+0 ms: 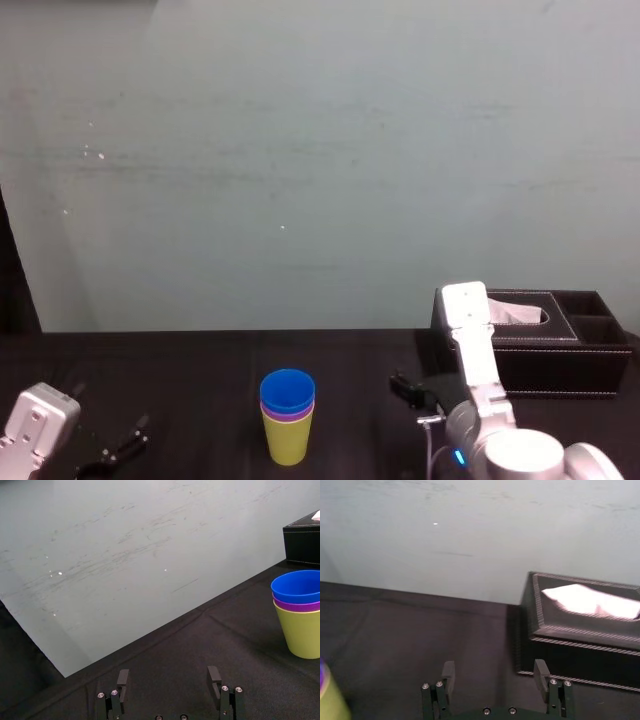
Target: Stack the three plastic cups sequentially using one hand.
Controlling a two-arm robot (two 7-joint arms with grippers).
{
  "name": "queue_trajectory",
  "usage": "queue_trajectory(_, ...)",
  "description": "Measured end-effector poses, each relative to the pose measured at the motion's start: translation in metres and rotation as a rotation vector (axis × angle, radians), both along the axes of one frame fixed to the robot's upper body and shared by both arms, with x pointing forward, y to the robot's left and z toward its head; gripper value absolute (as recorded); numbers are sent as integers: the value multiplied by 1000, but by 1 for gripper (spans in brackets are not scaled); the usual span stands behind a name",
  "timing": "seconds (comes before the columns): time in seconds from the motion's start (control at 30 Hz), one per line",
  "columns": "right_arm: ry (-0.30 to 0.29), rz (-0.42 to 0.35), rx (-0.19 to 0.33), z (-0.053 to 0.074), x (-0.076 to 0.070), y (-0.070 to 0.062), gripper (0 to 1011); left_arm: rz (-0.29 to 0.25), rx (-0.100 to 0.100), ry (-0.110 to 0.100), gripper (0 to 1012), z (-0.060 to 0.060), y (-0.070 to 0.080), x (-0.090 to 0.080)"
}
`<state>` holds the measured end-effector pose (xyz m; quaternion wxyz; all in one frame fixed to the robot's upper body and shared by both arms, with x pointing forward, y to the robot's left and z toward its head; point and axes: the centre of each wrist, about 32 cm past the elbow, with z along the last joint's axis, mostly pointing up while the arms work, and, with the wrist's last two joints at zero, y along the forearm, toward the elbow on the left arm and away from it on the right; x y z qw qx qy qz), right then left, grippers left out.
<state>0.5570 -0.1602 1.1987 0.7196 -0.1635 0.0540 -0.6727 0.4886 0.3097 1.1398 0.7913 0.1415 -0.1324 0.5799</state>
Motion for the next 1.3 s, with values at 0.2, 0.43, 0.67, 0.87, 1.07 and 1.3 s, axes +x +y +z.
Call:
queue_trajectory(0.2,27,-4,-58,-1,0,-16,1002,0,0,0,1000,0,0,0)
queue_trajectory(0.43,-12,3,-72,-11,-6,-28,1002,0,0,0,1000,0,0,0)
queue_trajectory(0.67,-31,44,-65,-20,-12,-32,1002,0,0,0,1000,0,0,0)
queue_trajectory(0.87,-38,95,-73,-28,-16,-30,1002,0,0,0,1000,0,0,0)
queue_trajectory(1.07,-43,146,-108,-36,-20,-25,1002,0,0,0,1000,0,0,0)
queue_trajectory(1.3,-42,142,-105,-36,-19,-26,1002,0,0,0,1000,0,0,0)
